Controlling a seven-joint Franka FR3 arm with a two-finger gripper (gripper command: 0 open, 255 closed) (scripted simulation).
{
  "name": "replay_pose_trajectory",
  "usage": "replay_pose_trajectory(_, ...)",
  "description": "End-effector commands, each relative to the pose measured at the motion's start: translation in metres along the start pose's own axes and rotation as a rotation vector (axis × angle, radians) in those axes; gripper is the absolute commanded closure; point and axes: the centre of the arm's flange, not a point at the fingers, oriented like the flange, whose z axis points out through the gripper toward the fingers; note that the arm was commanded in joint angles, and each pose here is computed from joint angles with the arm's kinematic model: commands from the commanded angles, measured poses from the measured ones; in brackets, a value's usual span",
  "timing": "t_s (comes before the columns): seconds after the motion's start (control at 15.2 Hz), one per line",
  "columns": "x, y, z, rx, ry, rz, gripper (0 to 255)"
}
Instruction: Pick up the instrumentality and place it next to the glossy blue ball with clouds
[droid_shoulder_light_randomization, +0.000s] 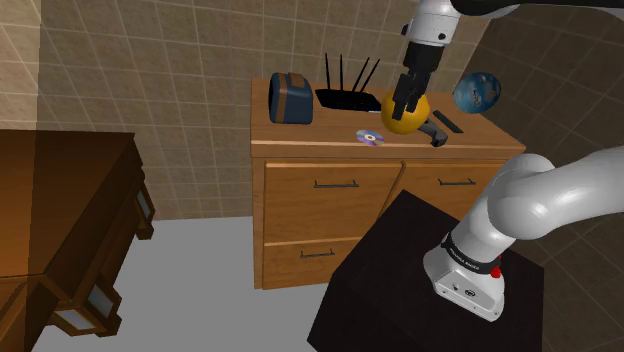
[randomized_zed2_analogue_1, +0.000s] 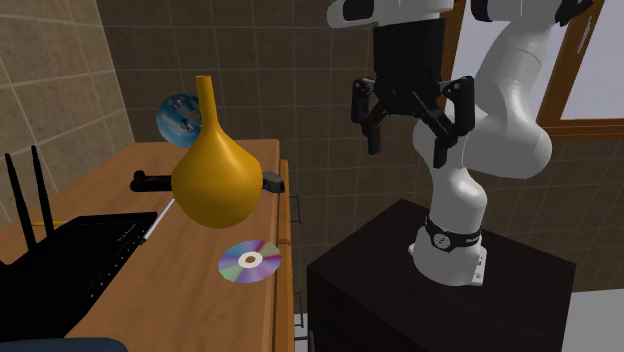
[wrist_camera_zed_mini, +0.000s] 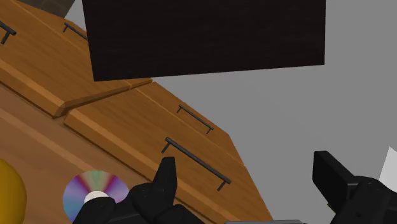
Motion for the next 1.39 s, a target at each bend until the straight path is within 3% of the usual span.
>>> replay_pose_trajectory(0.0,0.0,0.0,0.0,0.0,0.0,0.0,0)
replay_pose_trajectory(0.59,0.015,-0.032,0.123,-0.519,0.13,-0.191,0)
replay_pose_trajectory(1.19,0.046,-0.003,0.244,-1.038,0.26,-0.382,0)
replay_pose_trajectory(1.32,0.048,0.001,0.247,-1.039,0.26,-0.382,0)
